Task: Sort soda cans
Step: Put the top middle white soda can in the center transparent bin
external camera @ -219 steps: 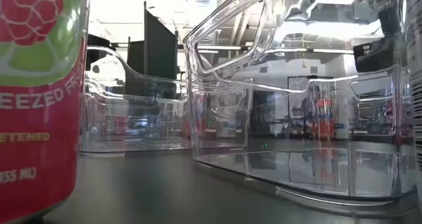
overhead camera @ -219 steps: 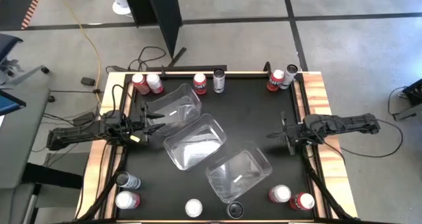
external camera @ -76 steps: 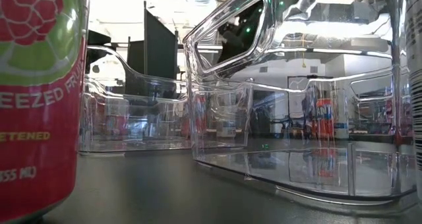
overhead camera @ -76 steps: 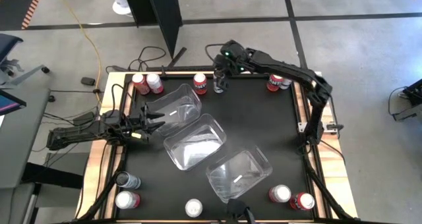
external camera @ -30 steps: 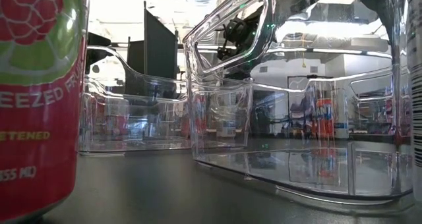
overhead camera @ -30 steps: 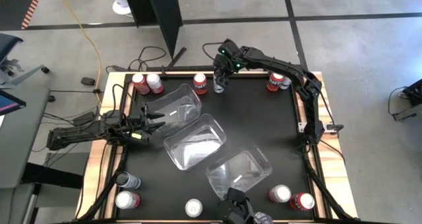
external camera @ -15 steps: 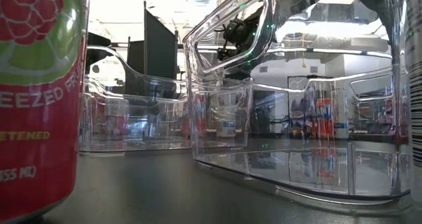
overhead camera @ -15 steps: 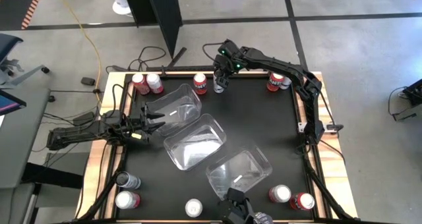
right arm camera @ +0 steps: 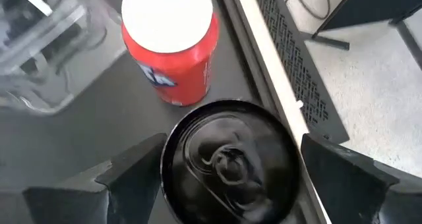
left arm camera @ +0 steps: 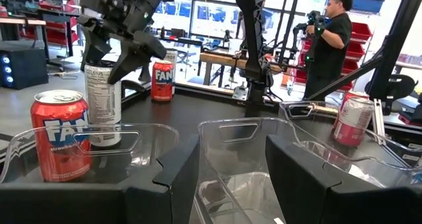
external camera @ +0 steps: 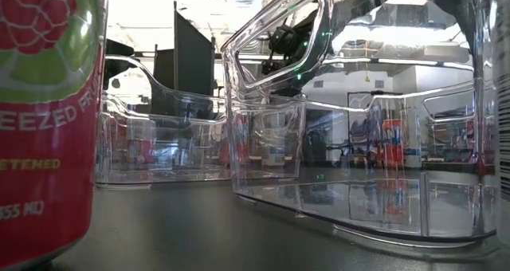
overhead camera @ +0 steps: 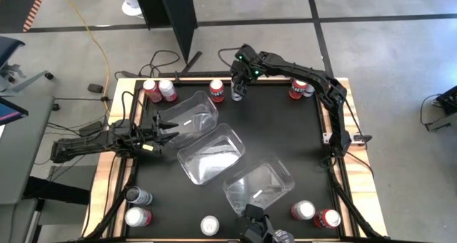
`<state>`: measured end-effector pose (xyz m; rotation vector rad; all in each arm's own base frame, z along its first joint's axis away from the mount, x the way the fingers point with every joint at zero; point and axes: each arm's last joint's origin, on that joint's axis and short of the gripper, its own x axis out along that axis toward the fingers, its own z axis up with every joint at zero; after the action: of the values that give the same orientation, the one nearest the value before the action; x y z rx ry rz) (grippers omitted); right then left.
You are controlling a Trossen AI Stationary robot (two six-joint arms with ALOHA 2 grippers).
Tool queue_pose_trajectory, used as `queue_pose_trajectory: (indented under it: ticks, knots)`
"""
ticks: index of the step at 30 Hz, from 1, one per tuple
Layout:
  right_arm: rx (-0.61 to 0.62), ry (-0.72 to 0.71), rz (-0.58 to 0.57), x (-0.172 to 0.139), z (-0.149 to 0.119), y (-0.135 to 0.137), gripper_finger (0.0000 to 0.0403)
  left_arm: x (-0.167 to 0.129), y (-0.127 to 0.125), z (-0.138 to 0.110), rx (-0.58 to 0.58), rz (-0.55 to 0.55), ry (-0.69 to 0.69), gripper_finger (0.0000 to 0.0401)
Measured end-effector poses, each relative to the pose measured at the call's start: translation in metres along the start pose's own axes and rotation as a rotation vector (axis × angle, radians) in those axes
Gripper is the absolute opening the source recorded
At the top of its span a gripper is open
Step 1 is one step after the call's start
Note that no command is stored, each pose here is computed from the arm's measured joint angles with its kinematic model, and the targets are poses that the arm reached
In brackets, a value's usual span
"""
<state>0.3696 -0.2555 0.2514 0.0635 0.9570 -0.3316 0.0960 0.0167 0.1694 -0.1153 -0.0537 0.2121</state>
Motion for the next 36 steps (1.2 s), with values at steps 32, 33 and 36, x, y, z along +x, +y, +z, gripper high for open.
queue_pose_trajectory:
  ticks: [32,33,36]
  knots:
    - [-0.021,-0.015,-0.011,0.0073,0.0038,0.0046,0.0278,0.0,0.0,0.0,0.002,0.0,0.0,0.0169]
    - [-0.023,-0.015,-0.011,0.0073,0.004,0.0049,0.0277,0.0,0.0,0.0,0.002,0.0,0.0,0.0169]
    - [-0.03,-0.014,-0.011,0.0073,0.0048,0.0074,0.027,0.0,0.0,0.0,0.002,0.0,0.0,0.0169]
